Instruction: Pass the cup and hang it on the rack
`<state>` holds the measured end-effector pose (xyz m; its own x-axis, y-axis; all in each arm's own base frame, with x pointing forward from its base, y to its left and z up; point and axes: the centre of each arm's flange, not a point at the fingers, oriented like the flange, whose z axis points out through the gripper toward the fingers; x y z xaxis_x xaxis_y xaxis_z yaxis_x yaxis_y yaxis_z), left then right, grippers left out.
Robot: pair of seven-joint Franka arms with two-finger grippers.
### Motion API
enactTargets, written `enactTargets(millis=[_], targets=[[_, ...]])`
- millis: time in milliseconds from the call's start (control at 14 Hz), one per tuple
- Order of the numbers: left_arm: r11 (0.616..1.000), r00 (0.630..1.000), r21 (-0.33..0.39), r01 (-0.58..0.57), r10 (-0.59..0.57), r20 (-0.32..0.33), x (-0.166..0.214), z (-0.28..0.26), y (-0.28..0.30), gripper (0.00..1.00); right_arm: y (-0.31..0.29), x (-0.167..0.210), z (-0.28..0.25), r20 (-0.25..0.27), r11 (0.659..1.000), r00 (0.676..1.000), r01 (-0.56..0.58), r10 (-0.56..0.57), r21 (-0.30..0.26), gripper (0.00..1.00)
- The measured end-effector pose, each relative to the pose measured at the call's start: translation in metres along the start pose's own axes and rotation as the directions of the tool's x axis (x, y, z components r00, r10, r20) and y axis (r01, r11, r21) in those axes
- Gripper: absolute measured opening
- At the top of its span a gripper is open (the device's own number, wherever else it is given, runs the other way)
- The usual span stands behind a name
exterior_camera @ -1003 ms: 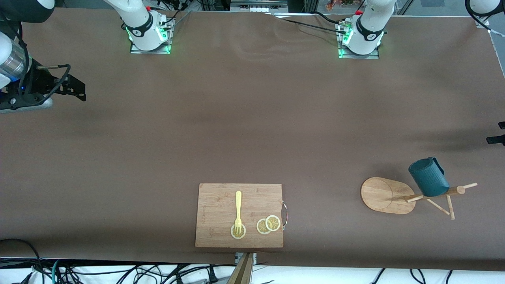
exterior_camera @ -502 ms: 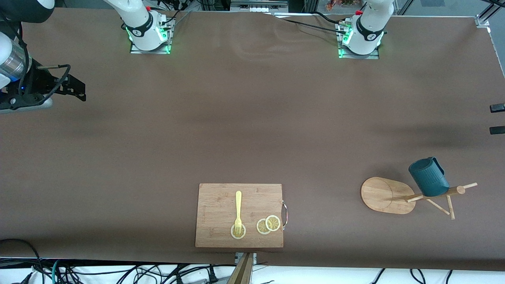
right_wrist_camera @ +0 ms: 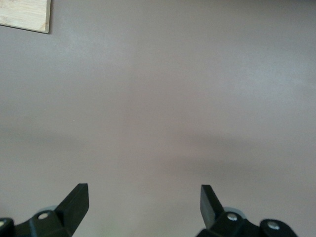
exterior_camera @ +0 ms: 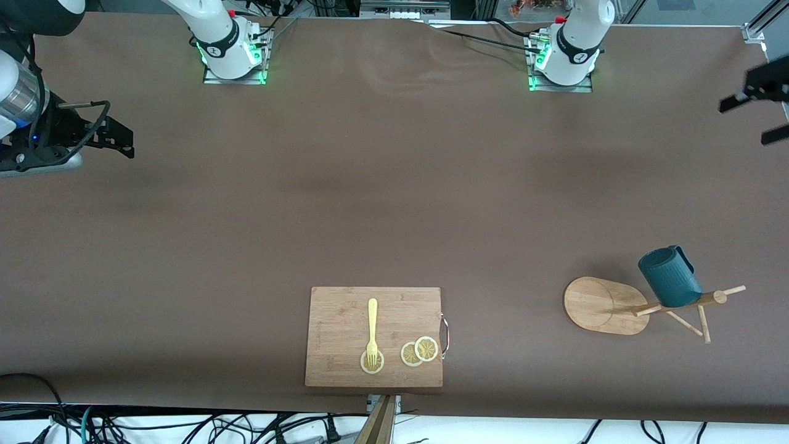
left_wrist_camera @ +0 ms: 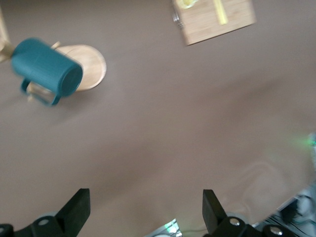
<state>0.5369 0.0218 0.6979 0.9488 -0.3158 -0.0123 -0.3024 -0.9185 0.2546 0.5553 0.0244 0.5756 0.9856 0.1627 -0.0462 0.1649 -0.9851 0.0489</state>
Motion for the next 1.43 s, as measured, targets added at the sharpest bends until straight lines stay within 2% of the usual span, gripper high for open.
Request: enactTargets(millis=[143, 358, 502, 645, 1075, 1218, 1433], targets=[[0.99, 0.997, 0.124, 0.065, -0.068, 0.021, -0.012, 0.007, 0.047, 1.0, 0.0, 0.0, 0.0, 0.0, 1.0, 1.0, 0.0, 0.0, 0.0, 1.0], [0.966, 0.986, 0.206, 0.154, -0.163, 0.029, -0.027, 0.027, 0.07, 1.0, 0.0, 0.0, 0.0, 0.0, 1.0, 1.0, 0.0, 0.0, 0.0, 1.0], [0.95, 0.973, 0.213, 0.227, -0.232, -0.001, -0.026, 0.041, 0.066, 1.0, 0.0, 0.0, 0.0, 0.0, 1.0, 1.0, 0.0, 0.0, 0.0, 1.0], [0.941, 0.966, 0.219, 0.258, -0.254, -0.047, -0.018, 0.051, 0.058, 1.0, 0.0, 0.0, 0.0, 0.0, 1.0, 1.0, 0.0, 0.0, 0.0, 1.0], [0.93, 0.953, 0.208, 0.304, -0.3, -0.047, -0.011, 0.064, 0.022, 1.0, 0.004, 0.009, 0.009, -0.002, 1.0, 1.0, -0.008, 0.008, -0.003, 1.0], [0.938, 0.956, 0.184, 0.293, -0.286, -0.061, -0.006, 0.058, 0.023, 1.0, 0.006, 0.015, 0.009, -0.007, 1.0, 1.0, -0.014, 0.014, -0.006, 1.0], [0.945, 0.963, 0.184, 0.269, -0.26, -0.072, 0.0, 0.05, 0.036, 1.0, 0.009, 0.019, 0.009, -0.011, 1.0, 1.0, -0.026, 0.026, -0.008, 1.0]])
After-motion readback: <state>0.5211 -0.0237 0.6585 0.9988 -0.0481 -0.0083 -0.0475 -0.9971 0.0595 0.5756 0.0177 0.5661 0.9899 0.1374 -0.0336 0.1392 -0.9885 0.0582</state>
